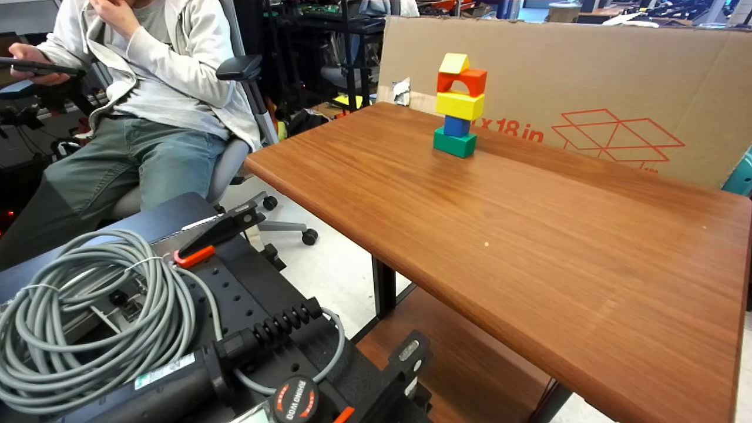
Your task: Remove the yellow block from the top of the stack and put it on the table.
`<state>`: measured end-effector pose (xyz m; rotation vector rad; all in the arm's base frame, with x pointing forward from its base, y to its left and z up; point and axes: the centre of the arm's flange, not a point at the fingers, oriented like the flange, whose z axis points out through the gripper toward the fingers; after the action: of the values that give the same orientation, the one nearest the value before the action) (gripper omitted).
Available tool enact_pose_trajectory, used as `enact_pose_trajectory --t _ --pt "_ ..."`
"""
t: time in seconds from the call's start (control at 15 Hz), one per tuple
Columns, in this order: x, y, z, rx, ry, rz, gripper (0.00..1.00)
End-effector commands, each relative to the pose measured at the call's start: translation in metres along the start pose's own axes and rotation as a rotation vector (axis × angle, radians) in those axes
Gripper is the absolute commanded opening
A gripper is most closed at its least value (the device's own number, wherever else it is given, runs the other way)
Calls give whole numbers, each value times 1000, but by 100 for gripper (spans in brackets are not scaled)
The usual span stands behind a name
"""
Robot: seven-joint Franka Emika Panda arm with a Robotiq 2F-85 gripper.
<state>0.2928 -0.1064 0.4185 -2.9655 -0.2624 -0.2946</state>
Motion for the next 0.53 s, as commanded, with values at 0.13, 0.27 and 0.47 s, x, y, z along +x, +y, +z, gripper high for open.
enact_pose_trajectory --t 0.13,0.27,0.47 --pt "0 0 0 0 0 0 100" --pt "0 0 0 0 0 0 100" --pt "18 -2 0 22 -48 26 100"
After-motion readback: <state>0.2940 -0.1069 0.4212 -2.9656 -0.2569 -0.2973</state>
